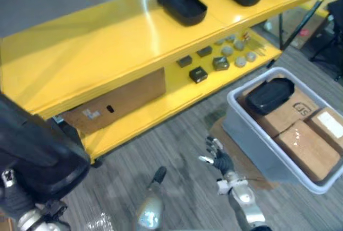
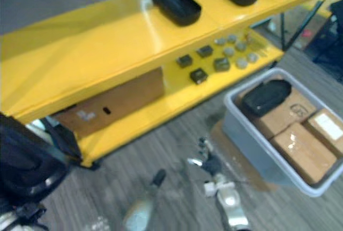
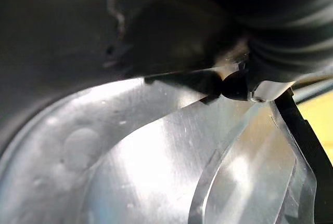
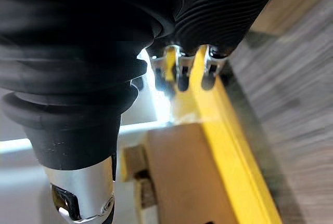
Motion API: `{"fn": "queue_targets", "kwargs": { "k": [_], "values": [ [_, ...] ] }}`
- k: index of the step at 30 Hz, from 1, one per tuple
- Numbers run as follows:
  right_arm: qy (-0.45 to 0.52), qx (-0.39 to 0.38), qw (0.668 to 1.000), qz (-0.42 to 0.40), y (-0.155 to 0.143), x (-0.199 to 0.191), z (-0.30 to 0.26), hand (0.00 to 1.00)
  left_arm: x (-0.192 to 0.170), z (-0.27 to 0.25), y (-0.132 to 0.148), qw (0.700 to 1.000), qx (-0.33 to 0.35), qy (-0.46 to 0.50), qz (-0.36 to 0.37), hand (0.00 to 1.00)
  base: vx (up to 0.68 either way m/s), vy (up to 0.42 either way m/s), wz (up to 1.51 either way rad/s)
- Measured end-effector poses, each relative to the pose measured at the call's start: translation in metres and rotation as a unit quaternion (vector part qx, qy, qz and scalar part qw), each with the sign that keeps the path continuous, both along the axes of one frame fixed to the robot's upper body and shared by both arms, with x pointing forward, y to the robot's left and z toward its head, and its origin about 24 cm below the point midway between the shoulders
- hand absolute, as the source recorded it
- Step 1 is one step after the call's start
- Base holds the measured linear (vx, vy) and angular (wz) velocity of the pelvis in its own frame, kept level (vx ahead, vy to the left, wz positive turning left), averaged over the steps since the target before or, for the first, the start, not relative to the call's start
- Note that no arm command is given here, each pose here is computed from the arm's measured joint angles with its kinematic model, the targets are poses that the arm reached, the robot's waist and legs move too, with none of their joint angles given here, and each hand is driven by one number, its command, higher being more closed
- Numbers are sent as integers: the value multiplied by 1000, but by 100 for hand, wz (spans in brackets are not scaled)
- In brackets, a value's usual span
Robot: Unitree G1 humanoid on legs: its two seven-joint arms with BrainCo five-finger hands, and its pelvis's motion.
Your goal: Walk over and take plastic housings, then place them on the shelf
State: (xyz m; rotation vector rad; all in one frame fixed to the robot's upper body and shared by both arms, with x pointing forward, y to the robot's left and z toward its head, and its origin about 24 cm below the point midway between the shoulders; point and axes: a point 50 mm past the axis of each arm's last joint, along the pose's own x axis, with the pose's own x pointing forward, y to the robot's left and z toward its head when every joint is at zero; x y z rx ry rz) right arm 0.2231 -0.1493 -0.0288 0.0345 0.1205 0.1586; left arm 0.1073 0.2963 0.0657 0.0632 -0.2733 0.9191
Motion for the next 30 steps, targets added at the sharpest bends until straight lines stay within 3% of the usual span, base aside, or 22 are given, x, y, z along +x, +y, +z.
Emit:
{"fn": "queue_targets", "kwargs": {
  "k": [9, 21, 26, 30],
  "values": [
    [-19, -30, 999, 11, 4, -1, 6, 0, 6, 0, 0, 999, -25, -23, -8, 100, -3, 8, 7],
    [-95, -28, 995, -32, -6, 13, 30, 0, 14, 19, 6, 999, 32, -41, 8, 100, 95, 99, 21],
    [-155, -43, 978, -133, -43, 19, 54, 0, 34, 33, 3, 995, 40, -88, -7, 100, 118, 52, 23],
    [-191, -59, 949, -243, -80, 9, 74, 0, 52, 38, -12, 991, 39, -105, -68, 100, 135, -95, 97]
  ]
}}
